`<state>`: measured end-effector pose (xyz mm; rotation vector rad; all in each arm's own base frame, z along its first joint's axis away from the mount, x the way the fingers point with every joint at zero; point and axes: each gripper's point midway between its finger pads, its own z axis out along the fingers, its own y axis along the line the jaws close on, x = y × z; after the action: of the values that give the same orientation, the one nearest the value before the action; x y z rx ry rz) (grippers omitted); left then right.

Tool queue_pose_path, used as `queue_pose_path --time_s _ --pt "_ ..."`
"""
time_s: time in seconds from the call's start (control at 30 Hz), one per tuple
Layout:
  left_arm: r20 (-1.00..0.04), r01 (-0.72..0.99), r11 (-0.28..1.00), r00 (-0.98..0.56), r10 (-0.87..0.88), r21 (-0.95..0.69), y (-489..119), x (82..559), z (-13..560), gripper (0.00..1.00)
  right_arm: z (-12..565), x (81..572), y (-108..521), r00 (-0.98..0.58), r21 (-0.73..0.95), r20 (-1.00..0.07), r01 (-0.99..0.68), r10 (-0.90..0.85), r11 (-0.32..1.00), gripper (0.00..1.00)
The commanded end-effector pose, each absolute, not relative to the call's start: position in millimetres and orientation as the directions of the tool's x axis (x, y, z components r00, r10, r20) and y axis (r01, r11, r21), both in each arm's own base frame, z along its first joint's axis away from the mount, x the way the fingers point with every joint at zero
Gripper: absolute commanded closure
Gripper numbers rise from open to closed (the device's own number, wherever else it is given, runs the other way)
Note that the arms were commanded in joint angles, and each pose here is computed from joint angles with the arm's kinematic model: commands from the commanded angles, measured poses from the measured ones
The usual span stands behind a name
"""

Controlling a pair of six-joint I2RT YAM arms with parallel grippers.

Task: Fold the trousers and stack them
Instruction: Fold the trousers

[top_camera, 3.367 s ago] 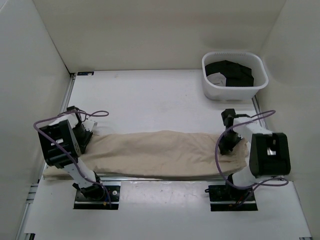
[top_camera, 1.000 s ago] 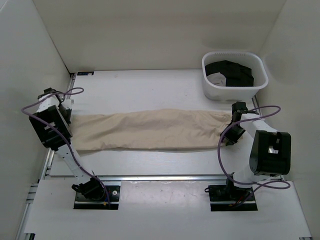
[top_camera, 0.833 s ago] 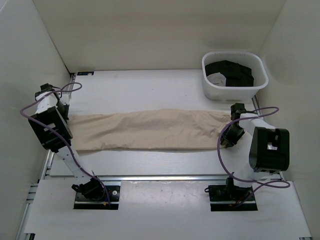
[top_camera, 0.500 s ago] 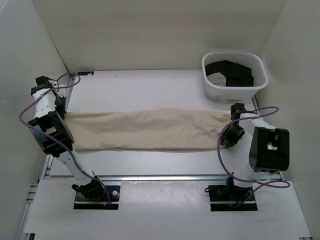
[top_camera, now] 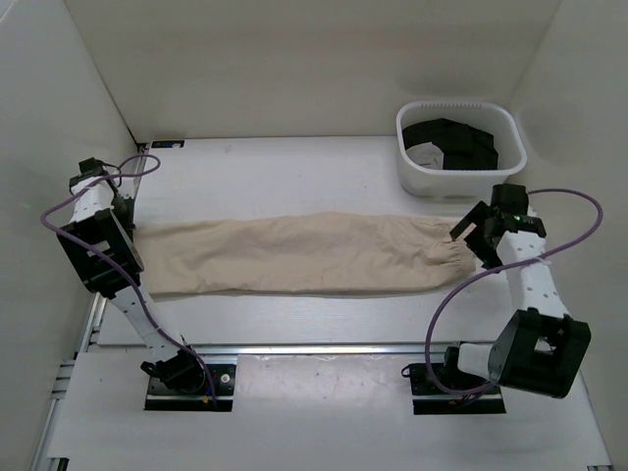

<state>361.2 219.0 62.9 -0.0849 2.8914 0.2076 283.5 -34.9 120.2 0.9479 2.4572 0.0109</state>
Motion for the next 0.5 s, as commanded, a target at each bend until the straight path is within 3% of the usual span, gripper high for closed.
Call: queue_pose_path --time_s 0.0,0.07,0.23,0.37,0.47 --pt "-0.273 -0.091 0.985 -0.961 -0.048 0.148 220.6 363.4 71.6 0.74 91.4 249.2 -47.3 -0.632 0.130 -0.350 0.698 0.691 0.704 0.02" --pt "-0.265 -0.090 0.985 -0.963 -0.049 0.145 219.4 361.1 68.9 0.74 74.2 245.9 -46.2 -0.635 0.132 -0.318 0.705 0.704 0.696 0.02" --pt "-0.253 -0.082 0.985 -0.967 -0.042 0.149 216.2 360.0 66.5 0.73 56.6 296.3 -45.2 -0.630 0.234 -0.362 0.653 0.688 0.721 0.02" --pt "-0.236 -0.082 0.985 -0.971 -0.044 0.151 214.6 353.4 63.4 0.73 45.4 318.9 -61.6 -0.628 0.195 -0.379 0.664 0.679 0.722 0.02" --pt "-0.228 -0.080 0.986 -0.973 -0.045 0.148 213.3 351.0 60.8 0.73 26.5 329.8 -68.8 -0.638 0.157 -0.326 0.691 0.697 0.706 0.02"
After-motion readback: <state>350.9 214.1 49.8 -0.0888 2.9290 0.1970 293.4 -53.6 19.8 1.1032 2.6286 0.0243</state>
